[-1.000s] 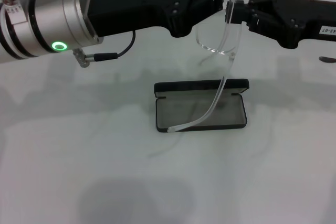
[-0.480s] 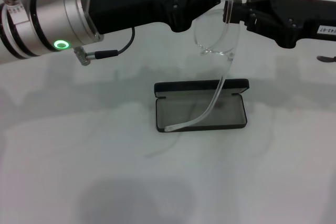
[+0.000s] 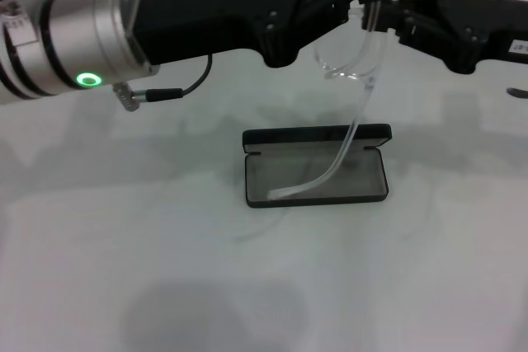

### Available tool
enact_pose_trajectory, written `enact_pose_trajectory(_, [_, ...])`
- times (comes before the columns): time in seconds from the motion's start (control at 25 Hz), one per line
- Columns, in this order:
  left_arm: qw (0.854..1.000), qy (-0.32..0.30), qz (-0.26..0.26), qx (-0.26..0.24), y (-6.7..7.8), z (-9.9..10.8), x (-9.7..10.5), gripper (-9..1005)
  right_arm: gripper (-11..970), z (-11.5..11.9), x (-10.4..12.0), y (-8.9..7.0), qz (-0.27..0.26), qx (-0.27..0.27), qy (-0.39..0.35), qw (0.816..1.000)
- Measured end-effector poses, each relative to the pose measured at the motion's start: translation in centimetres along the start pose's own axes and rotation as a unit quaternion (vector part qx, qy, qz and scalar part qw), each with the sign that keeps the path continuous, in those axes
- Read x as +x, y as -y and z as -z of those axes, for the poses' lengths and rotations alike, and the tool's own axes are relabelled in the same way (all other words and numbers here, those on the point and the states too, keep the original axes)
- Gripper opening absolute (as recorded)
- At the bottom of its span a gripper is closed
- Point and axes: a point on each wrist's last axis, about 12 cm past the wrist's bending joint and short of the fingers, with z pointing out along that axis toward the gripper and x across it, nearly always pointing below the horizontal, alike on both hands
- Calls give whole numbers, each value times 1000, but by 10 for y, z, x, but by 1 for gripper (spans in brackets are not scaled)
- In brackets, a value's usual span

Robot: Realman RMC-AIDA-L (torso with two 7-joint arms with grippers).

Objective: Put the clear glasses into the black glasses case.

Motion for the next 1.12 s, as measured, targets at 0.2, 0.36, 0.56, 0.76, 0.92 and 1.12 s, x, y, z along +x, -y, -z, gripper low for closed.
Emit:
enact_pose_trajectory(0.2, [999, 34, -18, 16, 8, 12, -9, 61, 50, 18, 0, -3, 10, 23, 21, 999])
enact_pose_trajectory(0.36, [998, 58, -29, -12, 10, 28, -13, 62, 50, 40, -4, -6, 20, 44, 52, 998])
enact_pose_trajectory(0.56, [996, 74, -41, -35, 12, 39, -11, 62, 50, 57, -8, -12, 31, 62, 101, 992])
enact_pose_trajectory(0.76, [995, 75, -46, -43, 14, 42, -6, 62, 50, 67, -17, -23, 61, 49, 174, 982])
enact_pose_trajectory(0.92, [996, 73, -47, -34, 17, 39, 2, 62, 50, 76, -24, -32, 91, 38, 258, 961])
enact_pose_trajectory(1.12, [996, 65, -59, 10, 24, 23, 14, 62, 50, 78, -26, -34, 116, 41, 320, 939])
